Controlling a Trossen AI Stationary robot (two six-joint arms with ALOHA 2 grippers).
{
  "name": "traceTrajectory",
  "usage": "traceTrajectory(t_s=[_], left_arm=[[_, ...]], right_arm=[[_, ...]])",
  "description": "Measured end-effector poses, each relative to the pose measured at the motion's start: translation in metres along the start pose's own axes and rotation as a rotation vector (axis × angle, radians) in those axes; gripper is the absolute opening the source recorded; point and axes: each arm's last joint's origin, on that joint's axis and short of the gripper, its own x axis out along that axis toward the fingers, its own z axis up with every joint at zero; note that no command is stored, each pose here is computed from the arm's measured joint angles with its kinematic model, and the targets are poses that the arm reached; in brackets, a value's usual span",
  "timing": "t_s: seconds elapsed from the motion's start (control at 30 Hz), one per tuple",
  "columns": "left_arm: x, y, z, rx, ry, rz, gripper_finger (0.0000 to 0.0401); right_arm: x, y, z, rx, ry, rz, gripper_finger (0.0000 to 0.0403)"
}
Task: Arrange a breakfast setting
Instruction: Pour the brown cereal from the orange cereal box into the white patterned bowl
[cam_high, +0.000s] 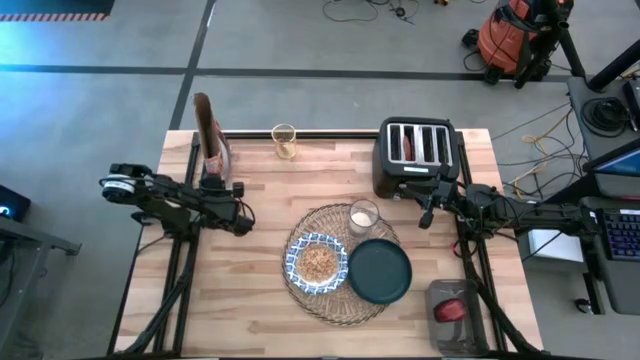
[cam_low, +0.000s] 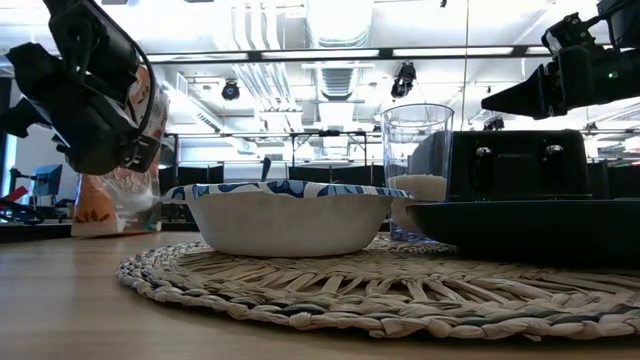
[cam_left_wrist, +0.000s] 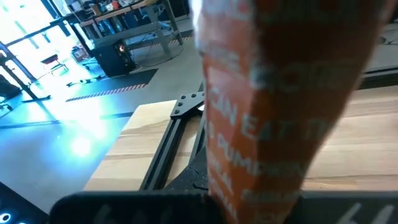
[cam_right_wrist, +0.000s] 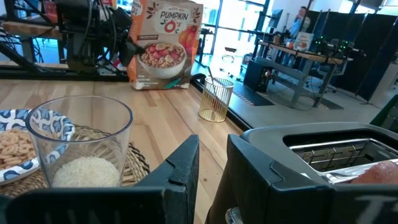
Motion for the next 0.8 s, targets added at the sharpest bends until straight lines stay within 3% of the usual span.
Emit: traceTrajectory(t_s=[0.4, 0.8], left_arm=[[0.0, -0.004, -0.002, -0.057, 0.038, -0.004, 0.0006], [-0.012, -0.018, 0.012, -0.072, 0.197, 0.024, 0.0134]], right_arm=[[0.0, 0.0, 0.0, 0.0, 0.0, 0.0, 0.0073], [0.0, 0.0, 0.0, 0.0, 0.0, 0.0, 0.0073]])
